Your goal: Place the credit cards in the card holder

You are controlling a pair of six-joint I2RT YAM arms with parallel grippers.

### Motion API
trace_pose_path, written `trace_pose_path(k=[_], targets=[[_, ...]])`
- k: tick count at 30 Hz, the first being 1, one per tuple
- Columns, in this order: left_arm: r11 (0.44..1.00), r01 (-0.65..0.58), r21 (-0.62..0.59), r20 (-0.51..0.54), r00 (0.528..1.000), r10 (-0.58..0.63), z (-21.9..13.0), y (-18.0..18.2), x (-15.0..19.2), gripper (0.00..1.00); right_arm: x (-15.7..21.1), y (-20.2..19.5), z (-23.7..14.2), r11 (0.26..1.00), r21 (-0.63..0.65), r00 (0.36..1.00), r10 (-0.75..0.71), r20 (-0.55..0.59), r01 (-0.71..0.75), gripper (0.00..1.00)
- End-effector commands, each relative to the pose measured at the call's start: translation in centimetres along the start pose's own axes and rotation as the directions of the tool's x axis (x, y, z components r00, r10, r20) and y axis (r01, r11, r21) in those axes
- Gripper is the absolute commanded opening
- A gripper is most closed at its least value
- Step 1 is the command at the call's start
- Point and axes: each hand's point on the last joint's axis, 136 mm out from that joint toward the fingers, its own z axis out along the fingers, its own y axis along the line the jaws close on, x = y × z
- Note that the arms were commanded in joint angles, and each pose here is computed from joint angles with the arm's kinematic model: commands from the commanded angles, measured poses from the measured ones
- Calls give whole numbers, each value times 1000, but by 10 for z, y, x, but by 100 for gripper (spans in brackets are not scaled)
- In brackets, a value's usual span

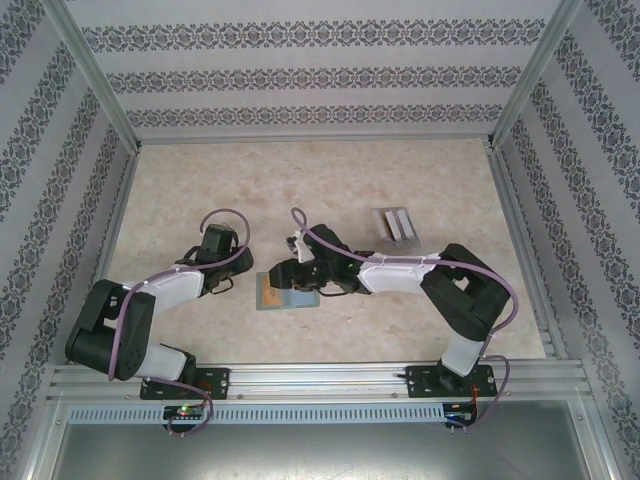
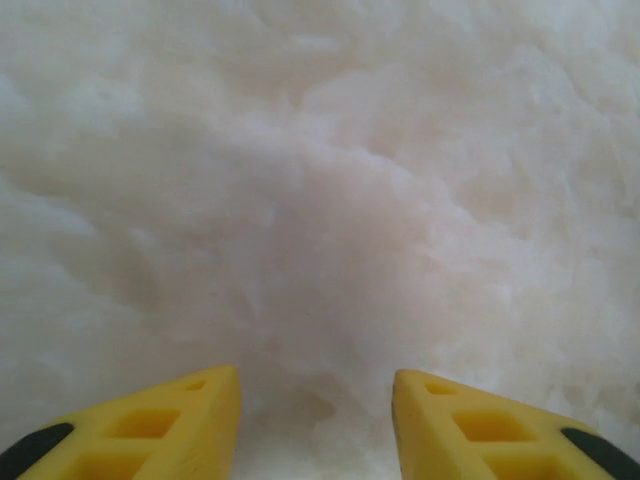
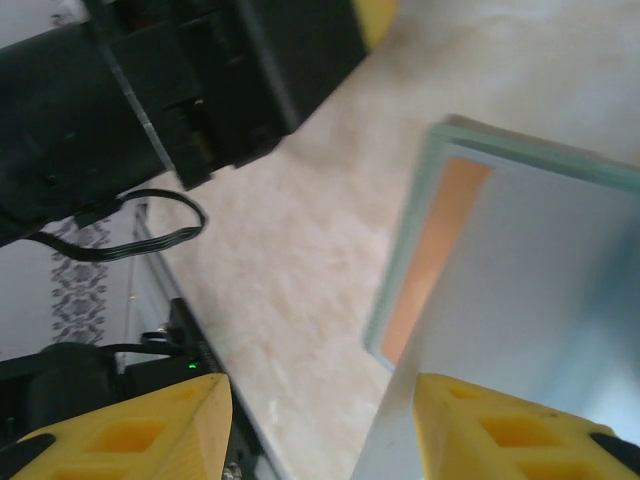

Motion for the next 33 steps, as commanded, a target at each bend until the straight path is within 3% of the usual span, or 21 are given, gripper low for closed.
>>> trace_pose_path(k=[1,6,13,17,22,26,30,33], targets=[[998,9,-66,12,1000,-9,-6,20,2,47,3,14,21,997,-76,1000,1,-25,-3,52],[997,13,-75,10,1000,-13,-6,23,2,50,-9,10,5,998,-69,1000,4,12,-3,49],[998,6,-56,-12,1000,-6,-1,19,4,55,-39,-27,-81,955,268,979,-163,123,125,51],[999,-31,-25,-24,999,30,-1,13,4,58,-61,-58,-147,815,553,941,-303,150,175,55],[999,-54,7,6,999,54,-7,7,1,60,-86,-100,-219,598,790,926,-360,114,135,59],[998,-59,34,8,998,58,-8,3,1,60,-101,-130,-253,473,875,935,-346,77,103,60],[998,-57,41,3,998,57,-5,2,2,60,-108,-154,-264,426,900,955,-294,45,89,64],[997,-57,45,-9,998,57,-3,1,3,60,-114,-171,-277,352,933,964,-264,20,77,65]])
